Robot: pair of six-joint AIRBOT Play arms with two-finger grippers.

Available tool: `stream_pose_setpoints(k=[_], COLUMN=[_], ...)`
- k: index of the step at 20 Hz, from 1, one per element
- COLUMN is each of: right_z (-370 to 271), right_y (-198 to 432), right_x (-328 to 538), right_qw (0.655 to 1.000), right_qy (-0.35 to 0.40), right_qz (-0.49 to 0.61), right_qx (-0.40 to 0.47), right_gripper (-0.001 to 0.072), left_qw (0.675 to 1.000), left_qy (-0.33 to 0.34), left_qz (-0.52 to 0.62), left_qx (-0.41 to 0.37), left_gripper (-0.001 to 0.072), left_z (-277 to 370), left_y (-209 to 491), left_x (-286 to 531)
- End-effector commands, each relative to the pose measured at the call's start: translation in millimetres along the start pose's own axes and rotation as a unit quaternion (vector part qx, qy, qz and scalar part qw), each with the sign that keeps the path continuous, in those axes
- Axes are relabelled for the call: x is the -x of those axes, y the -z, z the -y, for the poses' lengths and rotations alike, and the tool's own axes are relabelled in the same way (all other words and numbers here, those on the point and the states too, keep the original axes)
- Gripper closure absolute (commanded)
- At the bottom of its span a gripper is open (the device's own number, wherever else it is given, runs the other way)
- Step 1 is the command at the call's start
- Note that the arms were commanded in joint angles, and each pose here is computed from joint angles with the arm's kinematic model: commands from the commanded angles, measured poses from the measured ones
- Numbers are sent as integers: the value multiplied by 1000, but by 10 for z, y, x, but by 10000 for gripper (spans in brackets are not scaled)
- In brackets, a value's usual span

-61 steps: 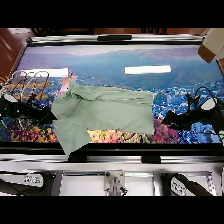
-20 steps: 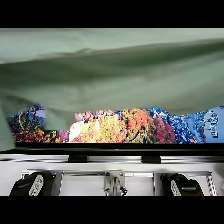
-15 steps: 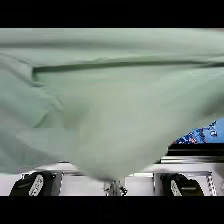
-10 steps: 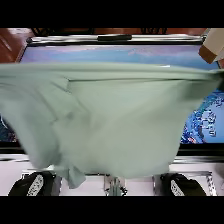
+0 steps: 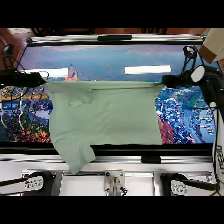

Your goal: Fold the shirts.

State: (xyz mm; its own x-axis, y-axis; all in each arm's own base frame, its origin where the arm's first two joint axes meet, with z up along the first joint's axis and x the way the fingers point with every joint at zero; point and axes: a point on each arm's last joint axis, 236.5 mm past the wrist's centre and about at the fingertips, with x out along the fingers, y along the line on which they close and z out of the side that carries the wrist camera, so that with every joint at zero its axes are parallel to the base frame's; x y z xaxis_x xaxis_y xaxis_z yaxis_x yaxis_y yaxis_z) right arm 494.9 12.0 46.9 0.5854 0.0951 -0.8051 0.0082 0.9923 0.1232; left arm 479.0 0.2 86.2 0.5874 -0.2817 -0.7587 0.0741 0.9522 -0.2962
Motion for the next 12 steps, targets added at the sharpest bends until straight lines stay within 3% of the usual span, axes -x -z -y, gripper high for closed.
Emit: stream_pose_setpoints(k=[1,4,8,12], right_z=[17,75,25,-117], right_y=[-408,-313,-7,618], right_x=[-587,-851,-910,-566], right_qw=[993,994,998,992], right_qy=[-18,-12,-20,-36], right_qz=[104,96,31,-116], right_qx=[-52,-56,-59,-44], right_gripper=[641,641,641,641], left_qw=[999,999,1000,981], left_qy=[-10,-14,5,48], left_qz=[49,53,-25,-187], left_qx=[-4,-4,1,23], left_gripper=[669,669,669,669], left_z=[-118,-143,-118,-124], left_y=[-382,-379,0,730], left_x=[-829,-1208,-1266,-924])
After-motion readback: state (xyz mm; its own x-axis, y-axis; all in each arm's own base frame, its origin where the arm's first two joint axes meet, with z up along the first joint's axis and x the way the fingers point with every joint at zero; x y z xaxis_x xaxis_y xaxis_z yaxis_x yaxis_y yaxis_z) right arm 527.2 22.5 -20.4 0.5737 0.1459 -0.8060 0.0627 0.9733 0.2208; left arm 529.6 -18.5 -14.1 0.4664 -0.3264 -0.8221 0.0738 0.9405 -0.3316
